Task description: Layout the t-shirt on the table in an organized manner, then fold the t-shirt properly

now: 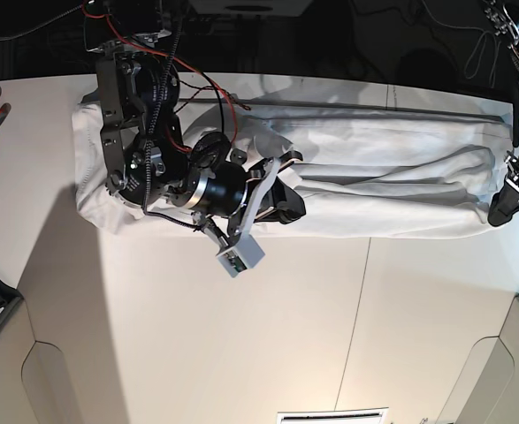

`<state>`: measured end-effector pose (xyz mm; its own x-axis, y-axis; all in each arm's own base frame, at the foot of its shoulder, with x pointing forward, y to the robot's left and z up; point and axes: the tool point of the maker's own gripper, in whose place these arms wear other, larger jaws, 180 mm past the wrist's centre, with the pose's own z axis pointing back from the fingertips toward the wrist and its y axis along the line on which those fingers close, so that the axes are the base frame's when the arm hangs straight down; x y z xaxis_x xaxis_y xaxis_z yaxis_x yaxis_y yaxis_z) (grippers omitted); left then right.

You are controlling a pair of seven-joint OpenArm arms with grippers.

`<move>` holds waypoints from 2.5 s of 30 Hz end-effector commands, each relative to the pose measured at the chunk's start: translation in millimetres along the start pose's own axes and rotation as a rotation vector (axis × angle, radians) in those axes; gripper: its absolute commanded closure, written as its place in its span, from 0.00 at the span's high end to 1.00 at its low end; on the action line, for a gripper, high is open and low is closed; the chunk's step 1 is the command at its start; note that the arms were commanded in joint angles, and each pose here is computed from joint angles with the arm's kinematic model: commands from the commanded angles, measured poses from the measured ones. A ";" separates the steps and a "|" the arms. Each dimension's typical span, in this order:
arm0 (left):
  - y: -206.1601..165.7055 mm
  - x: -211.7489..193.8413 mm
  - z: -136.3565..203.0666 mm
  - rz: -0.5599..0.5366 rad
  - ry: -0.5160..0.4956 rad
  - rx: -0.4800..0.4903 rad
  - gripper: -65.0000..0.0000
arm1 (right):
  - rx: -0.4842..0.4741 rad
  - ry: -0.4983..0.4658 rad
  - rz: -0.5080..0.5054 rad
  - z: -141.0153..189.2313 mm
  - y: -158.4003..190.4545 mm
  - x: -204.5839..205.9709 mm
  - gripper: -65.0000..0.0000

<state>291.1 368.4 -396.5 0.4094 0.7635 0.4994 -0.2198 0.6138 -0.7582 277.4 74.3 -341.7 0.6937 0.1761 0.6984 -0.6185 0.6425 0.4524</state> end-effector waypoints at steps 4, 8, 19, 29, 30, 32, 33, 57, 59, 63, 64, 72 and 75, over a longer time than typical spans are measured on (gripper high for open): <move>-2.4 14.8 3.2 -0.069 -0.001 0.012 0.30 | -0.075 -0.002 -0.010 1.8 -10.6 0.6 0.00; 3.1 16.2 6.0 -0.099 0.021 0.044 0.30 | -0.168 0.043 -0.027 2.7 -26.6 -18.2 0.00; 21.9 31.7 21.8 -0.209 0.079 0.155 0.30 | -0.426 0.132 -0.069 28.3 -80.2 -58.9 0.00; 44.0 34.9 45.9 -0.225 0.030 0.216 0.34 | -0.491 0.153 -0.059 41.0 -98.3 -65.1 0.00; 45.9 37.8 48.7 -0.229 0.009 0.221 0.38 | -0.488 0.152 -0.060 40.7 -97.7 -64.9 0.00; 48.7 39.2 52.4 -0.232 -0.004 0.229 0.45 | -0.469 0.137 -0.071 38.5 -94.4 -62.4 0.00; 48.8 39.0 52.5 -0.232 -0.003 0.229 0.48 | -0.447 0.119 -0.082 36.3 -90.9 -58.9 0.00; -80.0 -26.6 -24.0 -0.376 0.152 -0.117 0.00 | -0.393 0.189 -0.093 -22.5 -73.4 -83.0 0.00; -86.0 -46.8 -40.0 -0.430 0.193 -0.118 0.00 | -0.390 0.214 -0.105 -25.2 -74.1 -92.5 0.00; -86.8 -73.8 -56.4 -0.490 0.274 -0.086 0.00 | -0.390 0.230 -0.113 -26.6 -74.9 -99.2 0.00; -83.9 -76.5 -57.1 -0.506 0.283 -0.072 0.00 | -0.397 0.230 -0.118 -25.8 -76.4 -99.3 0.00; -18.5 -35.6 -50.2 -0.704 0.195 0.326 0.00 | -0.460 0.248 -0.110 -10.0 -99.0 -107.9 0.00; -5.2 -12.1 -43.5 -0.780 0.129 0.440 0.00 | -0.474 0.251 -0.111 -5.3 -105.2 -109.8 0.00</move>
<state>315.6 334.3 -434.3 0.7076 0.1044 0.6988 -0.1383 0.9904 -0.0078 265.9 5.8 -466.4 0.8424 0.2049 0.4983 -0.3540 0.9077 0.2253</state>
